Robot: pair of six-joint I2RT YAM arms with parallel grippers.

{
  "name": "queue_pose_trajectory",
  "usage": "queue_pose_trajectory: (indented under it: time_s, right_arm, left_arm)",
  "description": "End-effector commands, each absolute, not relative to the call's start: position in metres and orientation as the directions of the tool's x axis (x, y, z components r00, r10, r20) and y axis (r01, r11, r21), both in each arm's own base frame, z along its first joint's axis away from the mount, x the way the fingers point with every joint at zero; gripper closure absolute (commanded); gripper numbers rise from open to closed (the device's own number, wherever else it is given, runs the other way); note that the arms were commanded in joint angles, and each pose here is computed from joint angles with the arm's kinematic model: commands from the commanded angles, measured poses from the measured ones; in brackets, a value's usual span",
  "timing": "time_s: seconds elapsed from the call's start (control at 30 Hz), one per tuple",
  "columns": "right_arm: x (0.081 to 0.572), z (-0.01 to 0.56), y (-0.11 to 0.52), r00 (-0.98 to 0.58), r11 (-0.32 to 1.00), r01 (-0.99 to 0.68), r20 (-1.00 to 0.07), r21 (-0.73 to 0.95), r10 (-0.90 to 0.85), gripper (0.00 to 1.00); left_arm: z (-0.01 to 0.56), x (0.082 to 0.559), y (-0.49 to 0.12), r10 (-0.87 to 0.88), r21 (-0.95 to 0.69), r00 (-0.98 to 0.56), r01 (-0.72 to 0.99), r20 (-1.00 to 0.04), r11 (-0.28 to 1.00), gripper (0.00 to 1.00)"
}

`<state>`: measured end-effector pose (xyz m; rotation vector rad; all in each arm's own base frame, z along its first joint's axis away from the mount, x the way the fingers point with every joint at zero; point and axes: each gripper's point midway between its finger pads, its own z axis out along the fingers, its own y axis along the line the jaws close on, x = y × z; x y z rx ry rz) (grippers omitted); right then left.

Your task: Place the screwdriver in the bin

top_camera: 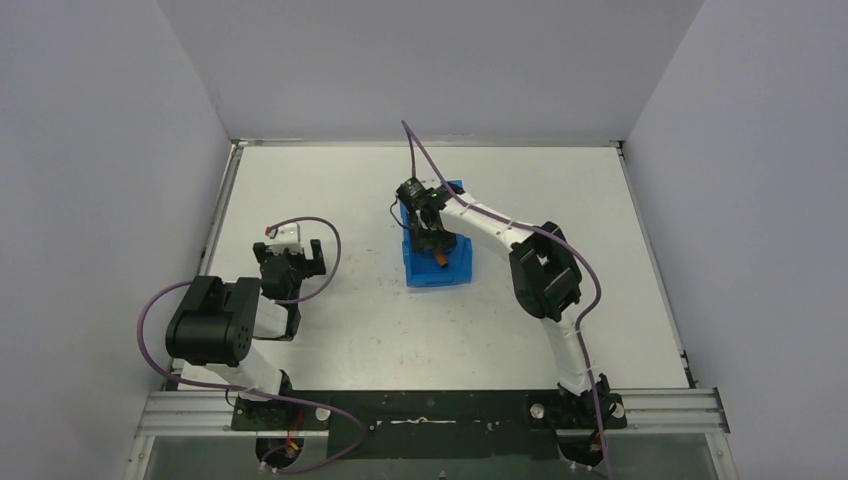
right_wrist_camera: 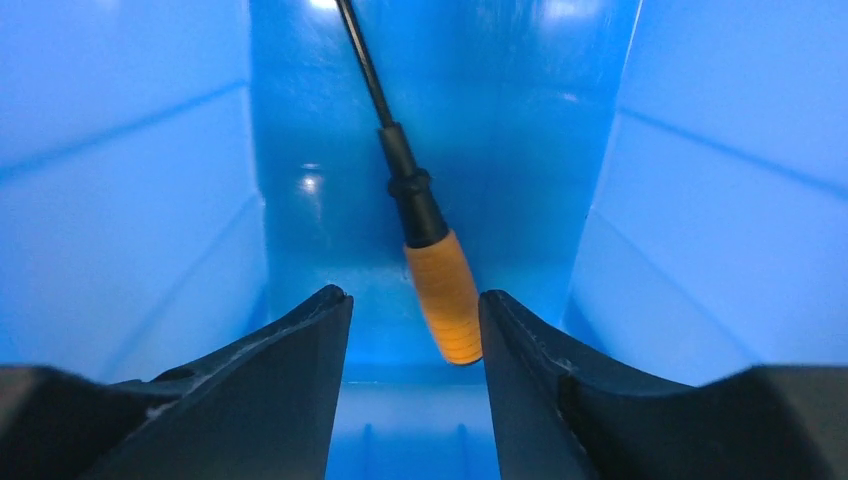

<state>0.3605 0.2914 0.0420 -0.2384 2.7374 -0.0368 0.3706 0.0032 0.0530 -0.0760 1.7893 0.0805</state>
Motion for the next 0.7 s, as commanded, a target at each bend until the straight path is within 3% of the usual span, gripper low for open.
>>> queue_pose_trajectory:
  time_s: [0.0, 0.17, 0.37, 0.67]
  right_arm:
    - [0.384, 0.101, 0.299, -0.859, 0.992, -0.124, -0.497, -0.023, -0.119, 0.48]
    - [0.391, 0.167, 0.290, -0.804, 0.995, -0.103, -0.589, 0.002, -0.082, 0.40]
    - [0.397, 0.244, 0.250, -0.695, 0.992, -0.053, -0.718, 0.111, 0.043, 0.01]
    - [0.382, 0.241, 0.087, -0.419, 0.965, 0.180, -0.873, 0.191, 0.251, 0.00]
  left_arm:
    - [0.073, 0.381, 0.004, -0.019, -0.004, -0.143, -0.103, -0.990, 0.995, 0.03]
    - [0.073, 0.381, 0.004, -0.020, -0.005, -0.142, -0.104, -0.990, 0.995, 0.03]
    - [0.073, 0.381, 0.004, -0.019, -0.004, -0.143, -0.103, -0.990, 0.995, 0.03]
    - [0.073, 0.381, 0.004, -0.017, -0.003, -0.144, -0.102, -0.989, 0.995, 0.03]
